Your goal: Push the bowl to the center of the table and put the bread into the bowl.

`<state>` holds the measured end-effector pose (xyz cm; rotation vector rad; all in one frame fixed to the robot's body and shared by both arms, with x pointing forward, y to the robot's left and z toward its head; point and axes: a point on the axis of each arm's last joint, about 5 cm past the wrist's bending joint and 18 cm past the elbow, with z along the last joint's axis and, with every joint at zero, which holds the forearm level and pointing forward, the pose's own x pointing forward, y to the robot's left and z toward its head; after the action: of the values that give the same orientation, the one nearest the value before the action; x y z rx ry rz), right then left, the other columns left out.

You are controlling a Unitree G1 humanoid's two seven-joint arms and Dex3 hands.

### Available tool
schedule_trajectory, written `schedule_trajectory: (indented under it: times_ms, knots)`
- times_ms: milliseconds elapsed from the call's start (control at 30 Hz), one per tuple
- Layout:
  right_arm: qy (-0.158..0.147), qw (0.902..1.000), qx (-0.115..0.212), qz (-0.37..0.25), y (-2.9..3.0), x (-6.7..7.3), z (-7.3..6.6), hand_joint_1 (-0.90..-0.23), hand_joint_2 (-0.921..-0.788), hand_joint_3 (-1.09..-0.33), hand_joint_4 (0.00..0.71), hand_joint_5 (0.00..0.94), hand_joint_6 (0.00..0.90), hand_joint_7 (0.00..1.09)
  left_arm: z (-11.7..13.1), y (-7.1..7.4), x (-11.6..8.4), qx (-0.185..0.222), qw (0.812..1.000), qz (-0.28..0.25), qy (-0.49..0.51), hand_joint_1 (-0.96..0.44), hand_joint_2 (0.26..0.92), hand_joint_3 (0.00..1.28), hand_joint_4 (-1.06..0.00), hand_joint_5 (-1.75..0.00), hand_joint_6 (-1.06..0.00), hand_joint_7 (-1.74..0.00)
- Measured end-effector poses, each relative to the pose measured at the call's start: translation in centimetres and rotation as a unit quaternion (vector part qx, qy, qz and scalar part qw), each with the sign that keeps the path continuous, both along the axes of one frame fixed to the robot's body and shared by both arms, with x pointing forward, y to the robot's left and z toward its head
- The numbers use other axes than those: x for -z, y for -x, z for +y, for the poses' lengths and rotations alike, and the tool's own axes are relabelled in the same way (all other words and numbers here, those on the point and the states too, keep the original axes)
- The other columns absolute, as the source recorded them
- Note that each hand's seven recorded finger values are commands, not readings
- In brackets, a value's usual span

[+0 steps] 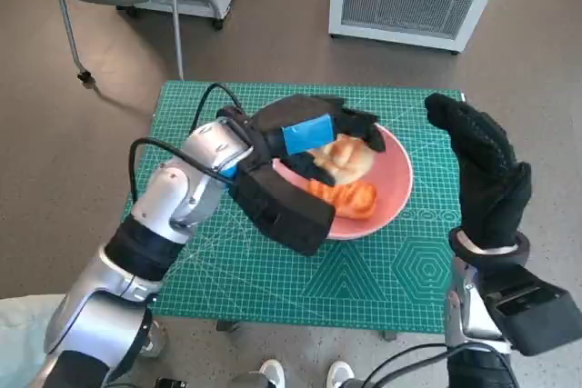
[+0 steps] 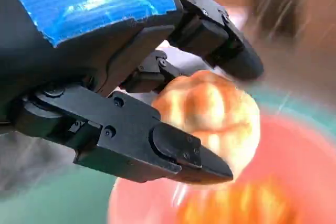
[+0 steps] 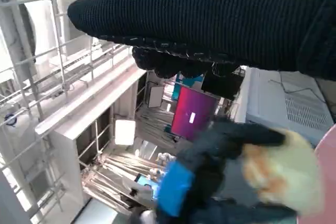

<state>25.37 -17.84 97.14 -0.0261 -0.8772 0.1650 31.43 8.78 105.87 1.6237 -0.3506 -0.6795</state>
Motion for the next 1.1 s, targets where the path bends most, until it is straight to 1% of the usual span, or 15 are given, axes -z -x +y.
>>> schedule_trajectory:
  times_ms: [67, 133, 433, 733, 900, 1033, 1100]
  knots:
    - [-0.001, 1.0, 0.001, 0.0, 0.0, 0.0, 0.0, -0.512, -0.921, -0.831, 0.268, 0.015, -0.001, 0.57, 0.1, 0.1, 0.1, -0.013, 1.0, 0.021, -0.006, -0.33, 0.83, 0.01, -0.01, -0.01, -0.18, -0.04]
    - [-0.001, 1.0, 0.003, 0.0, 0.0, 0.0, 0.0, -0.514, -0.921, -0.828, 0.269, 0.016, -0.001, 0.57, 0.1, 0.3, 0.1, -0.017, 0.999, 0.03, -0.008, -0.36, 0.831, 0.01, 0.0, 0.0, -0.17, -0.03]
    - [-0.002, 1.0, 0.007, 0.0, 0.0, 0.0, 0.7, -0.515, -0.921, -0.824, 0.27, 0.016, -0.001, 0.57, 0.4, 0.7, 0.0, -0.018, 0.999, 0.024, 0.02, -0.49, 0.824, 0.0, 0.0, 0.0, -0.18, -0.03]
    - [-0.007, 0.9999, 0.011, -0.001, -0.08, -0.1, 0.8, -0.502, -0.921, -0.827, 0.271, 0.017, -0.001, 0.58, 1.8, 1.2, -0.9, -0.025, 0.997, 0.024, 0.064, -0.58, 0.823, 0.0, 0.0, 0.0, -0.21, -0.04]
    - [-0.002, 0.9999, 0.014, -0.003, -0.15, -0.2, 0.9, -0.509, -0.921, -0.825, 0.274, 0.018, -0.001, 0.59, 3.3, 1.7, -1.6, -0.023, 0.991, 0.047, 0.126, -0.56, 0.819, 0.0, 0.0, 0.0, -0.23, -0.05]
    - [-0.001, 0.9999, 0.015, -0.006, -0.27, -0.4, 1.0, -0.514, -0.921, -0.821, 0.276, 0.019, -0.001, 0.59, 4.9, 2.1, -1.9, -0.003, 0.975, 0.071, 0.209, -0.51, 0.809, 0.0, 0.0, 0.0, -0.24, -0.05]
    - [0.0, 0.9998, 0.015, -0.009, -0.36, -0.6, 1.1, -0.517, -0.921, -0.819, 0.277, 0.019, -0.001, 0.59, 5.9, 2.3, -1.9, 0.008, 0.964, 0.082, 0.254, -0.47, 0.803, 0.0, 0.0, 0.0, -0.25, -0.05]
